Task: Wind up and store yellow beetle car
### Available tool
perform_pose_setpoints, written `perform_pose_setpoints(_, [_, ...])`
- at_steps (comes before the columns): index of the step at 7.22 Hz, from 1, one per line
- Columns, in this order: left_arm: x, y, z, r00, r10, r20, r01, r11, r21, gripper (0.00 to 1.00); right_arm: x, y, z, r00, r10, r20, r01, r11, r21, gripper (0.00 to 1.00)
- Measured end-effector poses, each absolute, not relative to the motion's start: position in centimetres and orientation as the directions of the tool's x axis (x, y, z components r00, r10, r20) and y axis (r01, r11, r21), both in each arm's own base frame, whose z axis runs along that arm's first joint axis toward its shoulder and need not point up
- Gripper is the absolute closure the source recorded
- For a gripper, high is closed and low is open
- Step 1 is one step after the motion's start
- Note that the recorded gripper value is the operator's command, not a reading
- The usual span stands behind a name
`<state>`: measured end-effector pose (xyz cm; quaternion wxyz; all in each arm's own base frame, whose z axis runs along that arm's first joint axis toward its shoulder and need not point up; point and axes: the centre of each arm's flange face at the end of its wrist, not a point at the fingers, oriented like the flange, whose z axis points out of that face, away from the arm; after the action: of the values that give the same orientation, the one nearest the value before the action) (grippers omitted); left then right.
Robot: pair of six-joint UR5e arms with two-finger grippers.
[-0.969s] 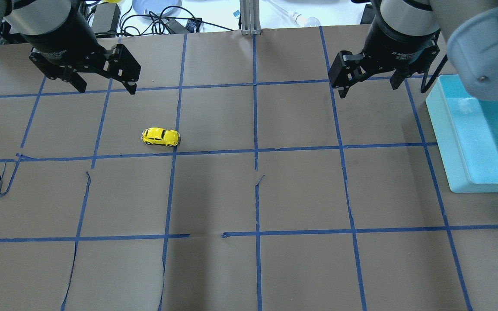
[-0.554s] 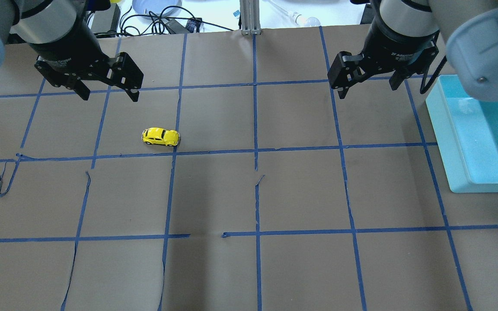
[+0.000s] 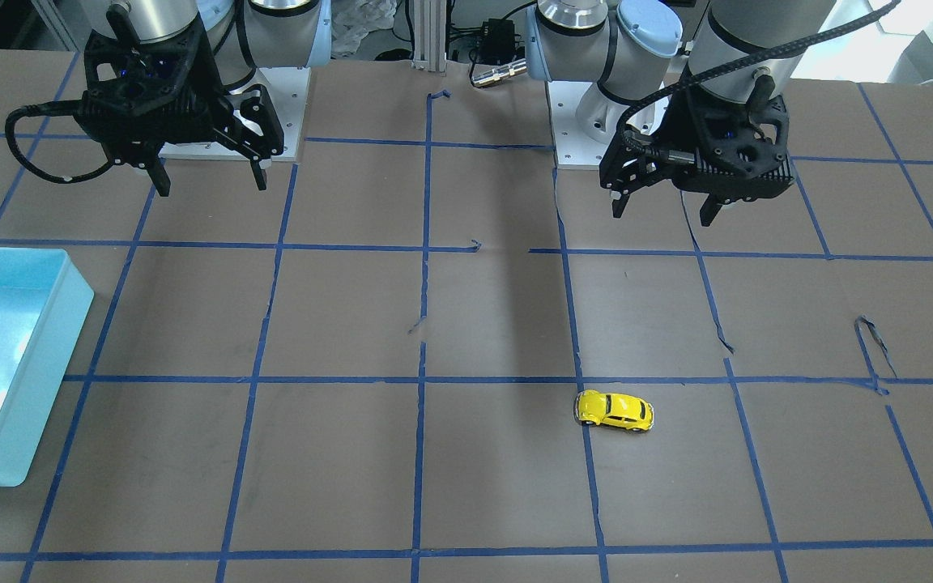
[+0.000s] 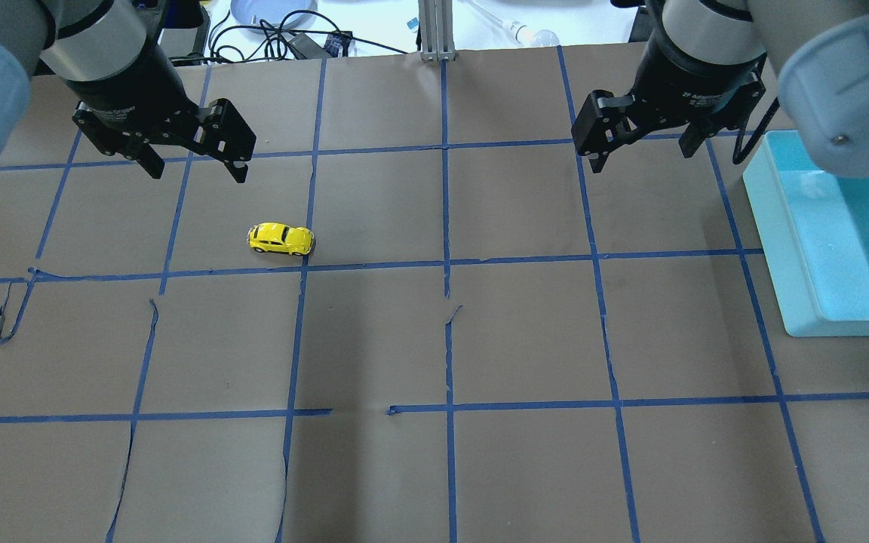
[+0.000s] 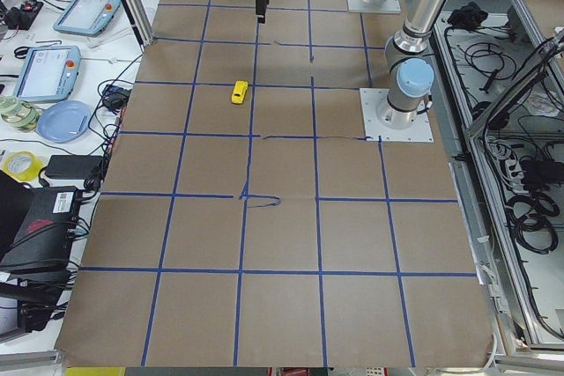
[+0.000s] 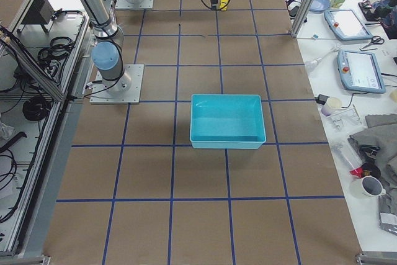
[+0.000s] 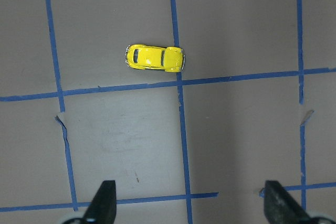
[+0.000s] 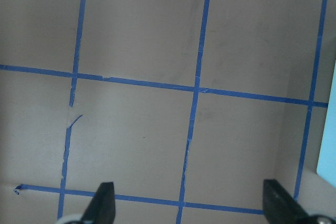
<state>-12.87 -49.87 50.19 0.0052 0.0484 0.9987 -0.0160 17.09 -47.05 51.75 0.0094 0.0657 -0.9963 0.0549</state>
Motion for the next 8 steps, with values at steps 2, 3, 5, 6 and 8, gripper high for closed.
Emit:
perform_pose_setpoints(2, [-12.87, -50.03, 50.06, -0.995, 0.098, -0.009, 0.098, 0.995, -0.03, 0.0, 17.08, -47.06, 51.75, -0.991, -0.13, 0.026, -0.132, 0.985, -0.108, 0.0])
perform_pose_setpoints(3, [-12.83, -50.04, 50.06, -0.995, 0.097, -0.008, 0.097, 0.995, -0.03, 0.0, 17.07, -47.06, 51.75, -0.991, -0.13, 0.027, -0.132, 0.985, -0.108, 0.0])
perform_pose_setpoints(5, [-12.73, -50.14, 50.13, -0.995, 0.097, -0.009, 0.097, 0.995, -0.035, 0.0, 17.09, -47.05, 51.75, -0.991, -0.131, 0.027, -0.133, 0.985, -0.108, 0.0])
perform_pose_setpoints(6, [-12.68, -50.16, 50.21, -0.995, 0.1, -0.011, 0.1, 0.994, -0.039, 0.0, 17.09, -47.05, 51.75, -0.991, -0.13, 0.027, -0.132, 0.985, -0.108, 0.0])
perform_pose_setpoints(8, [-12.5, -50.25, 50.3, -0.992, 0.125, -0.016, 0.125, 0.991, -0.044, 0.0, 17.08, -47.05, 51.75, -0.991, -0.129, 0.027, -0.131, 0.985, -0.108, 0.0])
